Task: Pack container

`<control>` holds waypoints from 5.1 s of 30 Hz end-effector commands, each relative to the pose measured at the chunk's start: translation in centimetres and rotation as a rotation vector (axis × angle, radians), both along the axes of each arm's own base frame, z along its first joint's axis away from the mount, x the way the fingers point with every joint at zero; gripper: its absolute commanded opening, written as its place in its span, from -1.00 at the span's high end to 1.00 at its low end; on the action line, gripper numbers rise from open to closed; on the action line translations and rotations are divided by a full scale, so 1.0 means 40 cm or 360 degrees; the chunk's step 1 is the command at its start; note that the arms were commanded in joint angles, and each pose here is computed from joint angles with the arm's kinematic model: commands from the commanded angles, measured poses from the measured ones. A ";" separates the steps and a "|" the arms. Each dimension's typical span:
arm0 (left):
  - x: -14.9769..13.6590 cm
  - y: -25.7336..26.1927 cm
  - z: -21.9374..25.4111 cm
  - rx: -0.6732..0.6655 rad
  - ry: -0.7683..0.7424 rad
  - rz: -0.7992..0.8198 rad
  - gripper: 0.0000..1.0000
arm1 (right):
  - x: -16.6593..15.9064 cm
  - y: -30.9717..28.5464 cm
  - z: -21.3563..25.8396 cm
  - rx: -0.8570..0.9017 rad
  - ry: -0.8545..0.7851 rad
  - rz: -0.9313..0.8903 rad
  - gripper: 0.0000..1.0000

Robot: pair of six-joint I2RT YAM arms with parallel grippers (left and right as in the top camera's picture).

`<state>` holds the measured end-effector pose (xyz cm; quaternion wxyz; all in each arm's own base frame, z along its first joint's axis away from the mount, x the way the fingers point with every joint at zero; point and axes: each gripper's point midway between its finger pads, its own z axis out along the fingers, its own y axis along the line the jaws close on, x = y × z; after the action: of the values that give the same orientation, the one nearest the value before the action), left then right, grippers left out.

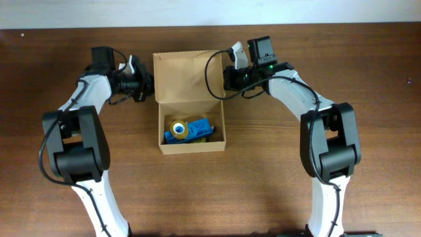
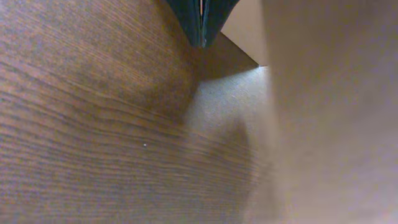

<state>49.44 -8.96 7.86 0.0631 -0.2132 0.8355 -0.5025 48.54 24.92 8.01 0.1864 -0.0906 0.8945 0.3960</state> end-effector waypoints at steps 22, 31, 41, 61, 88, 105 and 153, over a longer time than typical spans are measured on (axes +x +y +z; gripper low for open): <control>-0.067 -0.047 0.086 0.0219 -0.0192 -0.0444 0.98 | -0.093 0.003 0.266 -0.0007 -0.0295 0.0214 0.93; -0.082 0.038 0.100 0.0669 -0.0044 -0.0458 0.96 | -0.195 0.038 0.263 -0.0072 -0.0122 0.0299 0.93; -0.069 0.094 0.157 0.0917 -0.0043 -0.0420 0.96 | -0.289 0.077 0.221 -0.0413 -0.0050 0.0340 0.93; -0.103 0.203 0.140 0.1299 0.0240 -0.0252 0.97 | -0.429 0.192 0.067 -0.1027 -0.0067 0.0365 0.93; -0.144 0.199 0.406 0.1331 -0.0060 -0.0122 -0.21 | -0.386 0.218 0.343 -0.0869 -0.0505 0.0407 -0.94; -0.326 0.122 0.732 0.1276 -0.0764 -0.0257 -0.99 | -0.440 -0.067 0.597 -0.1008 -0.0720 0.0236 -0.98; -1.070 0.079 0.577 0.1457 -0.1705 0.0148 -0.99 | -0.919 -0.458 0.535 -0.0472 -0.1344 -0.0335 -0.98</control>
<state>6.68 -5.49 30.94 0.5681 0.0640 0.8100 -0.1303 11.76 6.73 29.41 0.5560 -0.1864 0.7921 0.1693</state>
